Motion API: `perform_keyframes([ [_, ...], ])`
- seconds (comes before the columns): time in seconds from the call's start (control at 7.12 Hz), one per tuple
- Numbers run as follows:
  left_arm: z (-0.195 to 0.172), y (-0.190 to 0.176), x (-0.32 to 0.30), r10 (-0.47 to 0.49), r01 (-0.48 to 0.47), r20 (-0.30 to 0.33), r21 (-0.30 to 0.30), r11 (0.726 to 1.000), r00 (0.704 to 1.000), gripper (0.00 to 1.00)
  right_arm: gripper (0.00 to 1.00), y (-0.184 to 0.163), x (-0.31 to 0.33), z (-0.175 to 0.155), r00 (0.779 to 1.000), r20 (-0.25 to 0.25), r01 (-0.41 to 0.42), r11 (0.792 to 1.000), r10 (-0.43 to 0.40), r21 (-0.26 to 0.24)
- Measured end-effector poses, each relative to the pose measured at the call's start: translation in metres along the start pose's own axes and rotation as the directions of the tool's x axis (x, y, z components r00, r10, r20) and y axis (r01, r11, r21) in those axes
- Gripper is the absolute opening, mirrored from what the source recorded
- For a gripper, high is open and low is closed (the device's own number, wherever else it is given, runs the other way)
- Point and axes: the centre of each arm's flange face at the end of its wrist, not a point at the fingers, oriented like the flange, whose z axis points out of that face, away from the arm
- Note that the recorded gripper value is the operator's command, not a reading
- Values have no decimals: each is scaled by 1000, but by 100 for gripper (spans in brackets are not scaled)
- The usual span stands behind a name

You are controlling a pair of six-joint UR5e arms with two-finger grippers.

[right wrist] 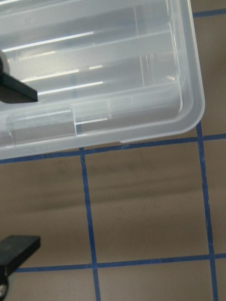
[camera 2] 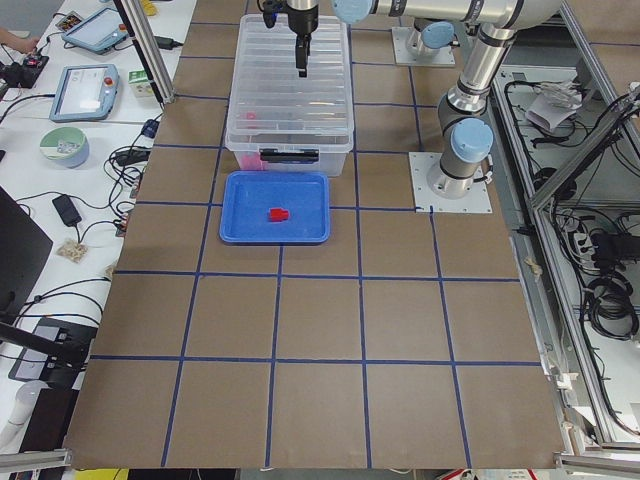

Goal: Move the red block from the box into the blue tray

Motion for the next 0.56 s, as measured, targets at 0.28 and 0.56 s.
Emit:
perform_keyframes([
  [0.28, 0, 0, 0, 0, 0, 5, 0, 1000, 1000, 100, 100, 22, -32, -26, 1000, 3, -25, 1000, 25, -5],
  [0.56, 0, 0, -1, 0, 0, 8, 2, 1000, 1000, 100, 100, 29, -38, -33, 1000, 1, -24, 999, 24, -23],
])
